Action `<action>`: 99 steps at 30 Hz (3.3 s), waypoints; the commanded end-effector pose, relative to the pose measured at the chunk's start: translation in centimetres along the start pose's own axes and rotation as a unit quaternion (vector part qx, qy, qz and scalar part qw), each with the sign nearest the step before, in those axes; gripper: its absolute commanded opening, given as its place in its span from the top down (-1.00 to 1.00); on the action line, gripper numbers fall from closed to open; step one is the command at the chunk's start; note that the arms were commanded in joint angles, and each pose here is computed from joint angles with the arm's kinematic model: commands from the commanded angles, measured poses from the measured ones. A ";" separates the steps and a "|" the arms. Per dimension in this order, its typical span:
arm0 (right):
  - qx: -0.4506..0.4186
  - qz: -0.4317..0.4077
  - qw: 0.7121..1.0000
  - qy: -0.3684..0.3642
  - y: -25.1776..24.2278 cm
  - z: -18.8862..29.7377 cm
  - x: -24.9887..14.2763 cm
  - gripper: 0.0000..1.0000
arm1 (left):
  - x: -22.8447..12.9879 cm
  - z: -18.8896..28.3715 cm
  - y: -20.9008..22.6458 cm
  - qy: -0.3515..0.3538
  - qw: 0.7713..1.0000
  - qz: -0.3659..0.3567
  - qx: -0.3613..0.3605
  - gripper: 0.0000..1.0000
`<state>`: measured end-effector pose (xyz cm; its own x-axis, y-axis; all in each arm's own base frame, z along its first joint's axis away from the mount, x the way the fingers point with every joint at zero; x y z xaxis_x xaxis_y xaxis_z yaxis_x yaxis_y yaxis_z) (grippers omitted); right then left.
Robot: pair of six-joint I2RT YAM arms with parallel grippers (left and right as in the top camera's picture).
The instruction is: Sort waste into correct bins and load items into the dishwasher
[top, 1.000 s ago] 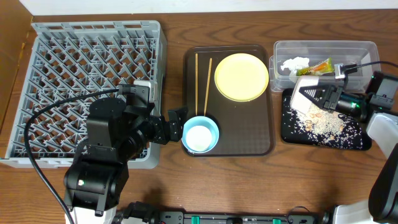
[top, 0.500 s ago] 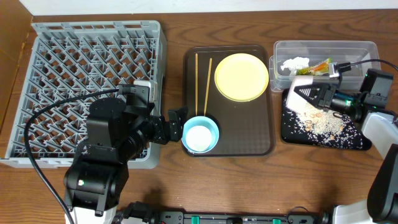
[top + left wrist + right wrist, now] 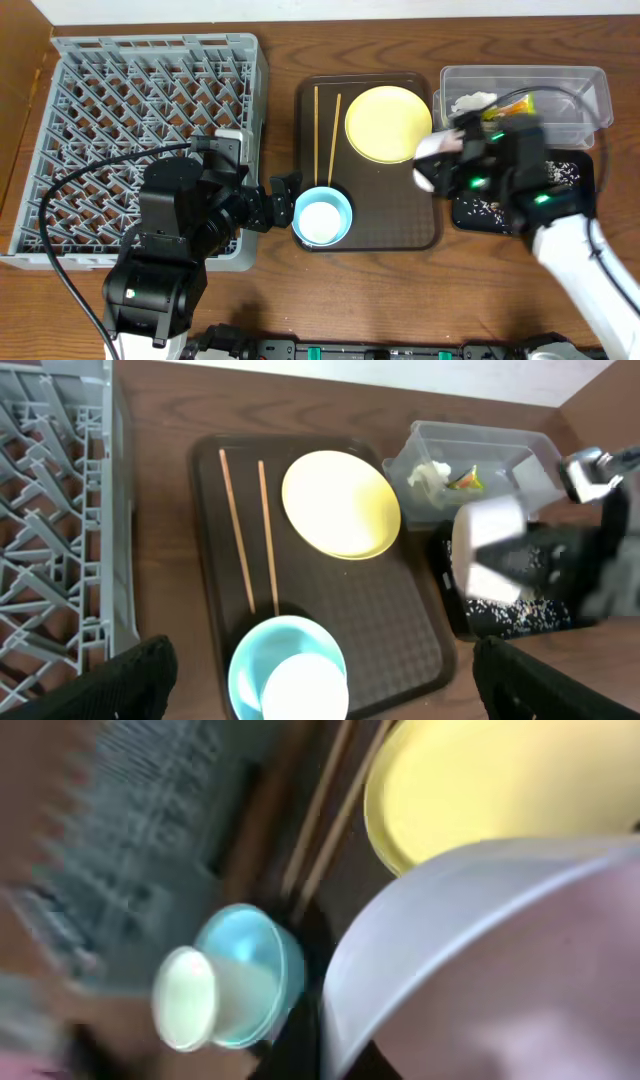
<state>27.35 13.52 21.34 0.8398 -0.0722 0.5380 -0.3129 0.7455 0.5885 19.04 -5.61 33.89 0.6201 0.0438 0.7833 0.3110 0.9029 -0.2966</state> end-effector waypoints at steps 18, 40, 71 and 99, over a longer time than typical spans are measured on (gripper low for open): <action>-0.134 0.199 0.961 0.138 7.0 -5.0 -0.2 -0.18 | 0.5 0.5 -0.3 -0.009 1.000 -0.002 -0.009 -0.91; -0.015 0.185 0.951 0.246 8.8 -10.6 -4.3 -0.03 | 0.1 0.5 -0.3 0.004 1.000 0.006 -0.007 -0.90; 0.090 0.113 0.981 0.129 6.0 -4.2 4.1 0.98 | 1.8 -0.8 3.0 0.023 0.959 0.260 -0.114 -0.89; 0.301 0.224 0.927 0.023 10.2 -0.5 7.7 0.98 | 2.6 -7.6 -2.4 0.166 0.822 0.155 -0.523 -0.37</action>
<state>30.68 19.96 31.37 0.5895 0.1868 0.7859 -0.8077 0.1244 0.5763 26.35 -9.99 31.17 0.9221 -0.0238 0.3861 0.3869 0.0623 -0.9200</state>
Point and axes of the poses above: each gripper's point midway between its finger pads, its own z axis back along the fingers, its own y axis along the line the jaws close on, x = y × z, the point moved 9 cm from there along z, back along the fingers, and after that the axes turned 3 degrees about -z, right-handed, at the moved point
